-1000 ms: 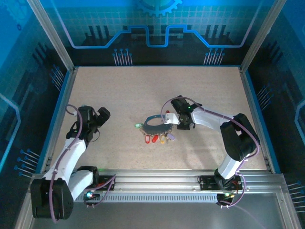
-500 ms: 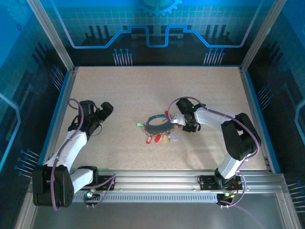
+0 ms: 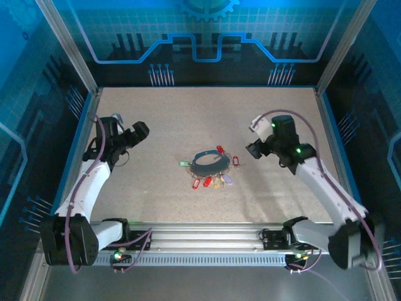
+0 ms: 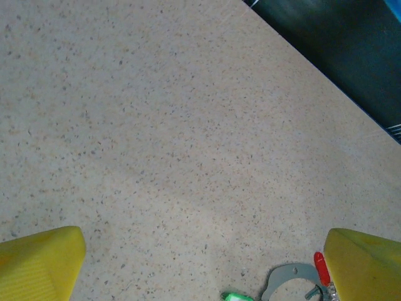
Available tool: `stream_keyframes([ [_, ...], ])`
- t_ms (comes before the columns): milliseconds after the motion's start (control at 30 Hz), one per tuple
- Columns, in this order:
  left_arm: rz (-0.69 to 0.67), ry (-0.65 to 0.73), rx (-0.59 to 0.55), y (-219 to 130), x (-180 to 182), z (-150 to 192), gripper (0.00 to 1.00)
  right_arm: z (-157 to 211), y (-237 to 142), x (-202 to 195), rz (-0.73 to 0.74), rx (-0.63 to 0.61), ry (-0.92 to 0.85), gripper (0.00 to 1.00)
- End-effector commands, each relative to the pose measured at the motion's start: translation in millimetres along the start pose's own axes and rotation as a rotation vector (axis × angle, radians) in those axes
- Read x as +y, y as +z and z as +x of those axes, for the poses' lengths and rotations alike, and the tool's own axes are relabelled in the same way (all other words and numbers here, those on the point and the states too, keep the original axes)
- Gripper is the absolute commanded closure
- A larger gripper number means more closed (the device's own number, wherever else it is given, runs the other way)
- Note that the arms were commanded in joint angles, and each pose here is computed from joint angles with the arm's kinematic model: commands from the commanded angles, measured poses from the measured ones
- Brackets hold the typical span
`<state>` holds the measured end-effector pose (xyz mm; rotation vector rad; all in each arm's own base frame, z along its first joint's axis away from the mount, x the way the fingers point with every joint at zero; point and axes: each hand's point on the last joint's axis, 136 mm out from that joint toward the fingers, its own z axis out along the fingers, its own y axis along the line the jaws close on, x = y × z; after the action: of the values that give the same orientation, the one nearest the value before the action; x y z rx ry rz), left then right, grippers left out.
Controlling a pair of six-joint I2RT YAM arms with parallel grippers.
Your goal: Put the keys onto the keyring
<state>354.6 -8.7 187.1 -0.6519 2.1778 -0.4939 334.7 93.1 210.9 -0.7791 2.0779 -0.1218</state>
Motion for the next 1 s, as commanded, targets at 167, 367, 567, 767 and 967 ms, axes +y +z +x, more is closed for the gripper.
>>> stream_keyframes([
  [167,0.079,0.204,-0.123,-19.1,-14.4,-13.2,0.01,-1.1,-25.5,-25.0,0.175,-0.344,0.298,0.00],
  [367,0.107,0.507,-0.296,-5.4,-4.2,11.1,0.01,45.7,-5.7,-25.9,0.257,-0.359,0.412,0.00],
  [567,0.105,0.691,-0.323,19.2,5.0,44.4,0.01,75.1,26.9,-17.4,0.257,-0.322,0.420,0.00],
  [767,0.152,0.729,-0.371,40.4,4.2,49.8,0.01,78.4,55.2,-28.7,0.267,-0.327,0.434,0.00],
  [967,0.110,0.702,-0.411,66.6,15.9,45.5,0.01,97.1,90.5,-38.9,0.287,-0.281,0.468,0.00],
])
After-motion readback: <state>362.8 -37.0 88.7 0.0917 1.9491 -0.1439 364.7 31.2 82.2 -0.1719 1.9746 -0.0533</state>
